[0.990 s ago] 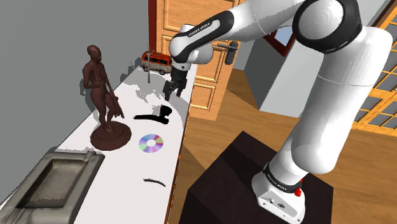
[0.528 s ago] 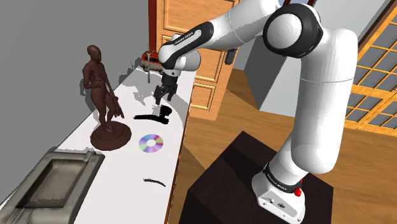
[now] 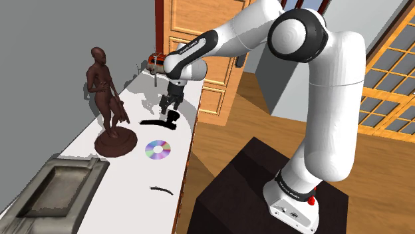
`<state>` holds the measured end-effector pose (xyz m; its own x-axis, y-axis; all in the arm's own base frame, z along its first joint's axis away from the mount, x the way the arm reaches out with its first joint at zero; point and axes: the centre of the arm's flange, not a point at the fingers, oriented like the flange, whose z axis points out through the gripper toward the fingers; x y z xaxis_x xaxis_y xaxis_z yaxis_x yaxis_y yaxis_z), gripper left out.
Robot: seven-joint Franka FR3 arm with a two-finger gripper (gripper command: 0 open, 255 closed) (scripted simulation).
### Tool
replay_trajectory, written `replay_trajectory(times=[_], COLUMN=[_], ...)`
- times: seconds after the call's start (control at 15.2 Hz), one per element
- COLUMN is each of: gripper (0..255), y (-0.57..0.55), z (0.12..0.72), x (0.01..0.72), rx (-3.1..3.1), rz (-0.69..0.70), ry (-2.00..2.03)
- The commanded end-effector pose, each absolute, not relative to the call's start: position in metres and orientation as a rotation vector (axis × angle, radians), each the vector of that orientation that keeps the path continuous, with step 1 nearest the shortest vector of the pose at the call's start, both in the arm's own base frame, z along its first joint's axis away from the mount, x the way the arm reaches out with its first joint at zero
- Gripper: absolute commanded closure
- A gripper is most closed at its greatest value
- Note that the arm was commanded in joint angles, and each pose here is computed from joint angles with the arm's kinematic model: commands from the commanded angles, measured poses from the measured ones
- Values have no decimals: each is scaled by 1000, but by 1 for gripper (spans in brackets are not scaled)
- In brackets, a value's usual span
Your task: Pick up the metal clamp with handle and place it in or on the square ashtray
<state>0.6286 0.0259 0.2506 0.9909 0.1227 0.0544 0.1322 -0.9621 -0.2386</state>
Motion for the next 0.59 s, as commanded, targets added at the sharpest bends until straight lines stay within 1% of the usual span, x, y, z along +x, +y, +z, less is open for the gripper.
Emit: replay_trajectory(times=[0.0, 0.2, 0.26, 0.53], gripper=[0, 0, 255, 255], y=[26, 26, 26, 26], z=[250, 250, 250, 250], x=[629, 629, 629, 629], rx=[-2891, -2891, -2891, -2891], rz=[-58, -57, -57, -57], ry=[-188, -188, -188, -188])
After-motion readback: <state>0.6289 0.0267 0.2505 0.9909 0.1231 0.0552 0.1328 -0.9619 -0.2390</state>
